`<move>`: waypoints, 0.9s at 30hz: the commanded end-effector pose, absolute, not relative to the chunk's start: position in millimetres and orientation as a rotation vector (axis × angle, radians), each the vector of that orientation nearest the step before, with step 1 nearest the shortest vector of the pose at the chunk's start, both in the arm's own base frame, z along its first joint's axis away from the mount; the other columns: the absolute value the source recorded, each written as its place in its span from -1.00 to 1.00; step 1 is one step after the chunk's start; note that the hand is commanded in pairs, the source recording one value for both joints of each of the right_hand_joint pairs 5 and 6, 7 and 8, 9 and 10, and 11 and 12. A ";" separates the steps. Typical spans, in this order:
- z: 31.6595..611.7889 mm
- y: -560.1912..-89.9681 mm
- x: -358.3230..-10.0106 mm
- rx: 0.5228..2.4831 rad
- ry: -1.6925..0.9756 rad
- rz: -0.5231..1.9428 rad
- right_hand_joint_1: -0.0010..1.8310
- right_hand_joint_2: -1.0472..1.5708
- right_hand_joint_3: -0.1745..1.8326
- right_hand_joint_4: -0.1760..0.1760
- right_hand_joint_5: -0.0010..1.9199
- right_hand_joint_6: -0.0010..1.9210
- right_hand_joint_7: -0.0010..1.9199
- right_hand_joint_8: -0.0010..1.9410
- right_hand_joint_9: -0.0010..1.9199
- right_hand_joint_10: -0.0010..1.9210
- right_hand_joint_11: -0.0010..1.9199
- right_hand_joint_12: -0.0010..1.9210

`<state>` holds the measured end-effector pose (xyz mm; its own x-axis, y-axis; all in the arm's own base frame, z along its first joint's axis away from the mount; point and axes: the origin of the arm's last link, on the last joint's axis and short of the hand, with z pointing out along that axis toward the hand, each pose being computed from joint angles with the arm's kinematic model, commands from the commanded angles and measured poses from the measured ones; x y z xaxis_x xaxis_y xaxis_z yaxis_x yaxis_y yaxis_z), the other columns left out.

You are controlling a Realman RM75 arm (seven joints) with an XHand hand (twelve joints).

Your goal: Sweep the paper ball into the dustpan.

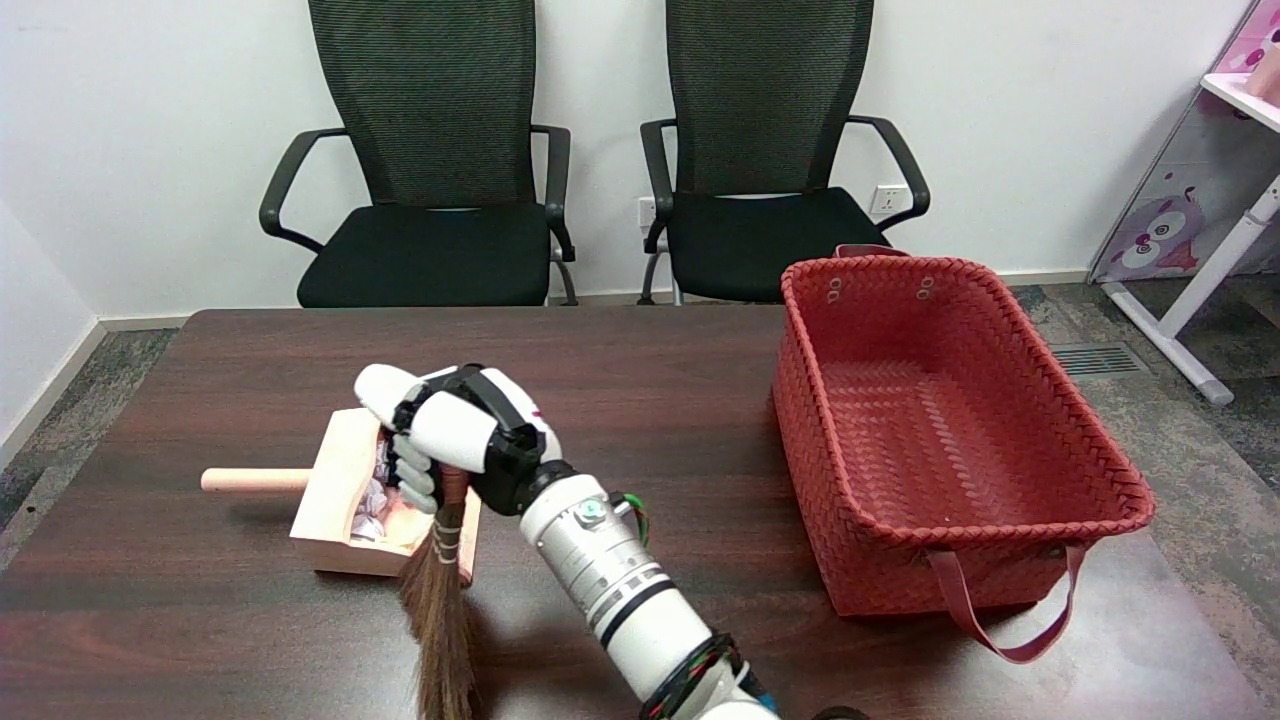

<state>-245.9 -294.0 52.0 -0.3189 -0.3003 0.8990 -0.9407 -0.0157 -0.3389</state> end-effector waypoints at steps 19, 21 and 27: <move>115.0 -302.1 -251.1 1.304 -1.603 1.327 0.12 1.00 0.13 0.17 1.00 1.00 1.00 0.98 1.00 1.00 1.00 1.00; 116.8 -303.7 -251.7 1.318 -1.602 1.308 0.13 1.00 0.08 0.16 1.00 1.00 1.00 0.98 1.00 1.00 1.00 1.00; 123.0 -312.4 -247.2 1.364 -1.592 1.275 0.13 1.00 0.02 0.16 1.00 1.00 1.00 0.98 1.00 1.00 1.00 1.00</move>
